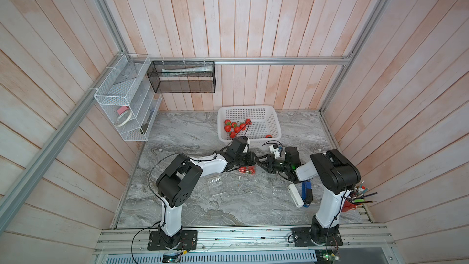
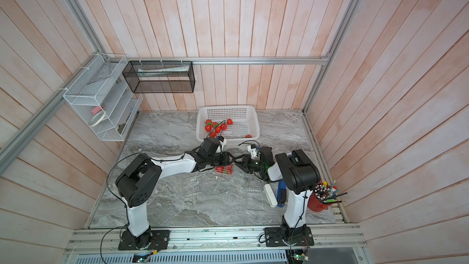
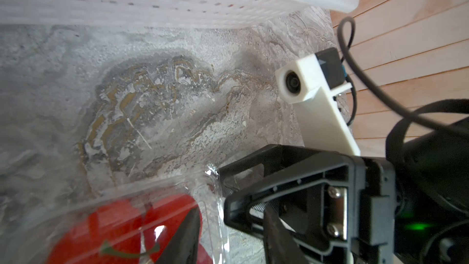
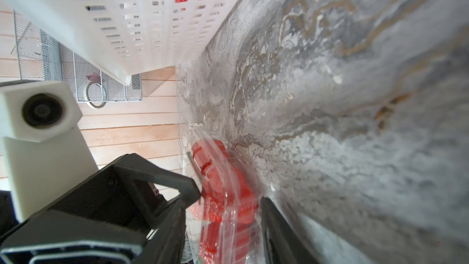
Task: Pack strawberries into containers
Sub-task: Close the packing box at the center of the board.
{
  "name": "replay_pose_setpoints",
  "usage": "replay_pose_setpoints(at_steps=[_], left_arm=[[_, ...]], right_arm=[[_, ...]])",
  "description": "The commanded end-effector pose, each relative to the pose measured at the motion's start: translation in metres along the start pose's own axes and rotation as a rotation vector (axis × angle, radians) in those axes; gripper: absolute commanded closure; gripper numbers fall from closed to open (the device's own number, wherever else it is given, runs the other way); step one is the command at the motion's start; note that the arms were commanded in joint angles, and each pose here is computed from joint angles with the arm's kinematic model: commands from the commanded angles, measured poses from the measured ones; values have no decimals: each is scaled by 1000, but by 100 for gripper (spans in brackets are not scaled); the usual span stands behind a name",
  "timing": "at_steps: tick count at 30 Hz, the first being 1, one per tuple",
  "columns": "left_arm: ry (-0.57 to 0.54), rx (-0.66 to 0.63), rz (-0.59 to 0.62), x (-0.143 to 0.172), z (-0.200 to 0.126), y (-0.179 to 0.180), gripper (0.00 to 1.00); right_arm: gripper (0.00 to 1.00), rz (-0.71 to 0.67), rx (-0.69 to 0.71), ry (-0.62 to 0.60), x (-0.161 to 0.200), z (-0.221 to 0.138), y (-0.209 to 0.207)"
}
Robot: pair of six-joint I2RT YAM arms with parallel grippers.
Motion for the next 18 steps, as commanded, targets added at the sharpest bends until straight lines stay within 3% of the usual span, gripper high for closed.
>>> replay_pose_setpoints(at_steps=[1, 13, 18], left_arm=[[64, -35, -21, 18, 4, 11, 57], [-9, -42, 8, 7, -23, 2, 57], [-16, -61, 4, 13, -31, 7, 57]], right_arm=[[48, -32, 29, 3, 9, -8, 6], [51, -86, 179, 39, 43, -15, 21], [47, -49, 206, 65, 54, -8, 14]])
Point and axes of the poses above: each gripper's point midway between its finger pads, its own z axis out along the fingers, its own y axis along the line the jaws close on, x = y × z, the point moved 10 cm from there along -z, back along the fingers, and after that the axes turned 9 degrees about z, right-handed, at the moved point
